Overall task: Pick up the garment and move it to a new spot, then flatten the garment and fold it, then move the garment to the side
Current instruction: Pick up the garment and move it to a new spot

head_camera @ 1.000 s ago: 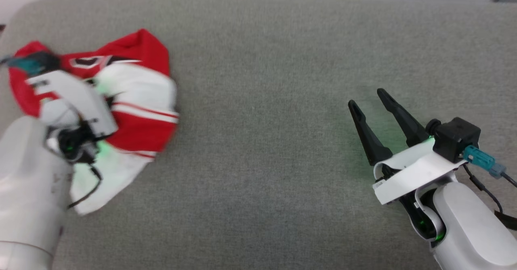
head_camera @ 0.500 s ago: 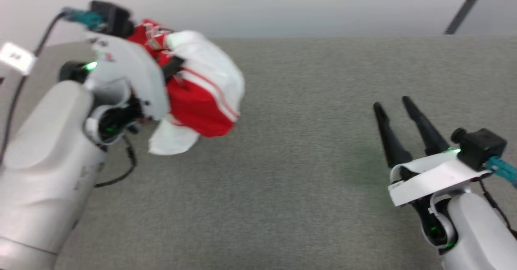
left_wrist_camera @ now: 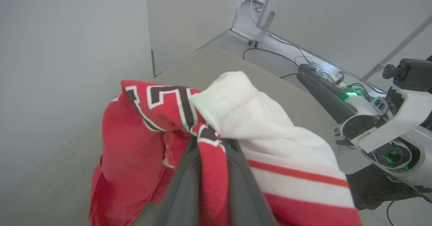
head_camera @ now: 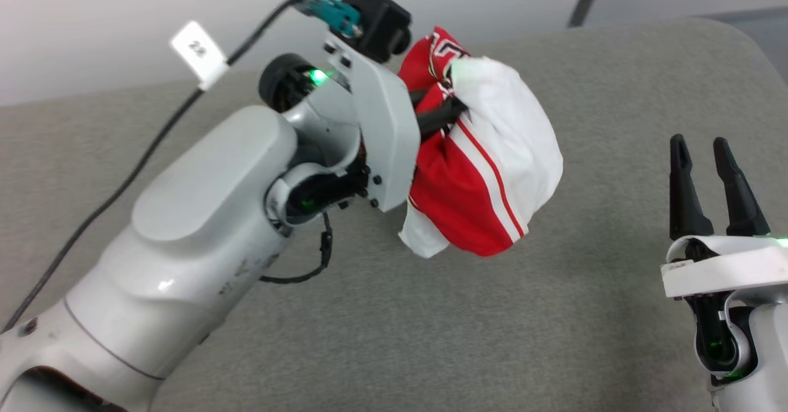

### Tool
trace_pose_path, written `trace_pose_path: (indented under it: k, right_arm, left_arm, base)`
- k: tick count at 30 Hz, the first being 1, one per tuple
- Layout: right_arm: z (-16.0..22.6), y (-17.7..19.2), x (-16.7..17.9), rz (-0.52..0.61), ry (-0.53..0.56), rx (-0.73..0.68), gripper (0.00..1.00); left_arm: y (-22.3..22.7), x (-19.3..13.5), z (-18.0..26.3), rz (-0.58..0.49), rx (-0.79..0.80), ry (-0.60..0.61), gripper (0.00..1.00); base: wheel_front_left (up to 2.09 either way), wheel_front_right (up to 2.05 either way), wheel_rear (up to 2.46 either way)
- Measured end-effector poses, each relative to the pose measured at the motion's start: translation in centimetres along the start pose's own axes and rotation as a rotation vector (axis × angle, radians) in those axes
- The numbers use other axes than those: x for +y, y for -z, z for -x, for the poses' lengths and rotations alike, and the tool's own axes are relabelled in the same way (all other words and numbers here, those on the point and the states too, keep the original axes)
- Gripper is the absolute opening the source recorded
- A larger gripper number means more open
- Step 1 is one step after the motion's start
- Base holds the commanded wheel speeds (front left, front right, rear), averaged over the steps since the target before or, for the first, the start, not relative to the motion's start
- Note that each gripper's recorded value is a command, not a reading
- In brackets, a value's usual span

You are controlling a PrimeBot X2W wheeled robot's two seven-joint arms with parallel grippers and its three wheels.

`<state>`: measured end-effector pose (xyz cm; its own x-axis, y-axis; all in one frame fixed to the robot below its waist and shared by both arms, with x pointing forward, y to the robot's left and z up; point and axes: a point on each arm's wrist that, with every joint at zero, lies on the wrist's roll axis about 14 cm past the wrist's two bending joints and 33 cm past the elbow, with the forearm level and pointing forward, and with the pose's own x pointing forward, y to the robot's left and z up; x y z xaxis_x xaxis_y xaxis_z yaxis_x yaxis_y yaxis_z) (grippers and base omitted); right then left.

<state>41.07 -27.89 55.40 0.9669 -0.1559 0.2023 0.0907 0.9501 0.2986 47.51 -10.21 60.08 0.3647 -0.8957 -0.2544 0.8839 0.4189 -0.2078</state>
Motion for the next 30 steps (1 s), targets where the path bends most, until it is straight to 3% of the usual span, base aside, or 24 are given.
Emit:
trace_pose_path:
  k: [12, 30]
  right_arm:
    - [1.1, 1.1, -2.8, -0.014, 0.116, 0.02, 1.0]
    - [1.2, 2.6, -4.9, -0.007, 0.206, 0.055, 1.0]
  left_arm:
    - [10.9, 3.0, -5.2, 0.117, 0.271, -0.014, 0.0]
    - [17.9, 3.1, -11.5, 0.139, 0.407, 0.029, 0.0]
  base:
    - [0.0, 0.0, 0.0]
    - [0.0, 0.0, 0.0]
